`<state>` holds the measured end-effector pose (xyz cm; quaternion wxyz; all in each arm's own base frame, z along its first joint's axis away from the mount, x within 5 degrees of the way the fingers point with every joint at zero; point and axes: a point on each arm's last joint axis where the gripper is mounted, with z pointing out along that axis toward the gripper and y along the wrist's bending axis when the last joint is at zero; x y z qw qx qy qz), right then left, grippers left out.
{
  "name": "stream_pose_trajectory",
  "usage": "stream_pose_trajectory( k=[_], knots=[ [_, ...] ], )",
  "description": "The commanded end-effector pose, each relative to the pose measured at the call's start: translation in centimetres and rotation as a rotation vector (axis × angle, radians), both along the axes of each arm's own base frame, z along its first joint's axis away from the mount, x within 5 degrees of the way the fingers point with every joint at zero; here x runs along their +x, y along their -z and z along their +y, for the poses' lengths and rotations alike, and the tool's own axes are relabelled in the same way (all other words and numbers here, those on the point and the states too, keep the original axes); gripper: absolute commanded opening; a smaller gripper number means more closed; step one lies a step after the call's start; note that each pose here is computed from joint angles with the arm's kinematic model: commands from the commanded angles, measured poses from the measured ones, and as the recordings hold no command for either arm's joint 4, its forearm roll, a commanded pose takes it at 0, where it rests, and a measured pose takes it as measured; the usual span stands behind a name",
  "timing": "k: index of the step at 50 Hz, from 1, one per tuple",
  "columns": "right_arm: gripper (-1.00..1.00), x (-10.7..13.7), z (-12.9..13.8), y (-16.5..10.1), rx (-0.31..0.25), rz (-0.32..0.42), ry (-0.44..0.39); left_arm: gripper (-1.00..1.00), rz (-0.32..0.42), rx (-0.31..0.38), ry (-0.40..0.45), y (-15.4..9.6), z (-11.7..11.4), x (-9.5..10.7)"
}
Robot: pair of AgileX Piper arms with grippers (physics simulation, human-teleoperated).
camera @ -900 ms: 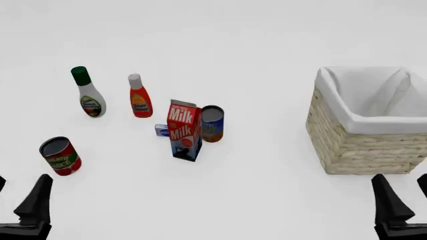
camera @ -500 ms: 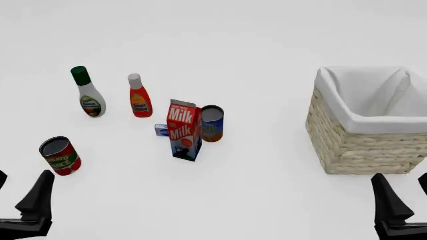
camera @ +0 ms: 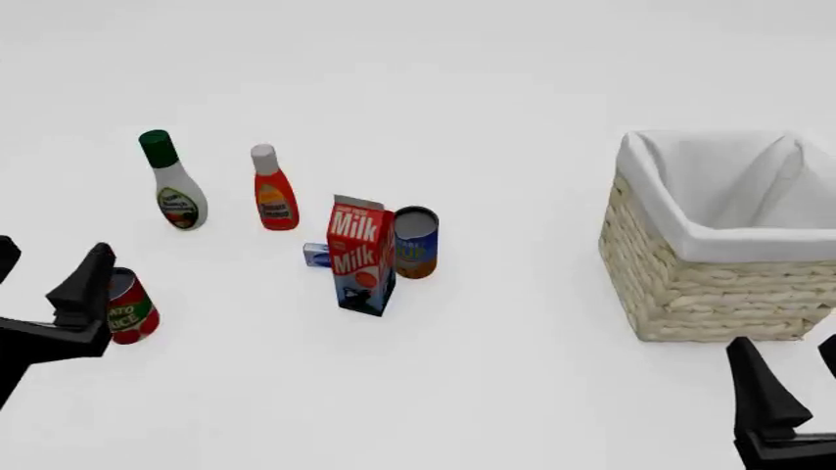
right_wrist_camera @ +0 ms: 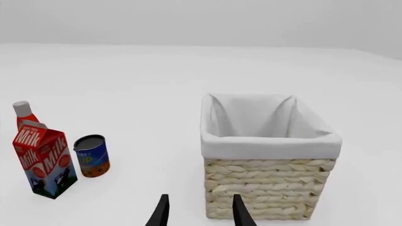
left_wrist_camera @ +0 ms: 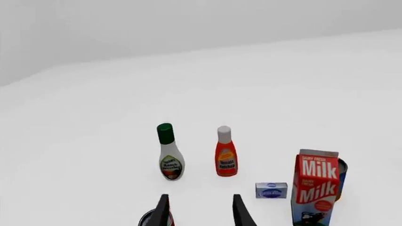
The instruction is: Pick the salad dressing and place it in the basket.
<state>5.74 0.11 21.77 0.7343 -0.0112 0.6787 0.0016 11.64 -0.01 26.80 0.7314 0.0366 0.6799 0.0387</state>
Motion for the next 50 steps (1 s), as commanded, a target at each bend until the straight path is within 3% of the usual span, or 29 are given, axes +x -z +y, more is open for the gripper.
stream_pose_trajectory(
  k=[1,16,24,25,44,50],
  knots=[
    [1.00,0.2,0.1,0.0,0.000,0.004,-0.011,1.00,-0.013,0.008,-0.004,-3.8,0.1,4.8],
    [1.00,0.6,0.1,0.1,0.004,0.005,-0.021,1.00,-0.011,-0.004,-0.007,-8.2,0.2,10.2],
    [1.00,0.6,0.2,0.2,0.005,0.008,-0.025,1.00,0.003,-0.003,-0.026,-9.6,0.7,13.9],
    [1.00,0.5,0.2,0.2,0.006,0.007,-0.023,1.00,0.011,-0.005,-0.032,-9.9,0.9,15.1],
    [1.00,0.3,0.2,0.4,0.010,0.010,-0.032,1.00,0.111,-0.004,-0.101,-10.3,3.7,24.9],
    [1.00,0.3,0.2,0.4,0.010,0.012,-0.029,1.00,0.129,-0.002,-0.114,-9.9,4.3,26.4]
  ],
)
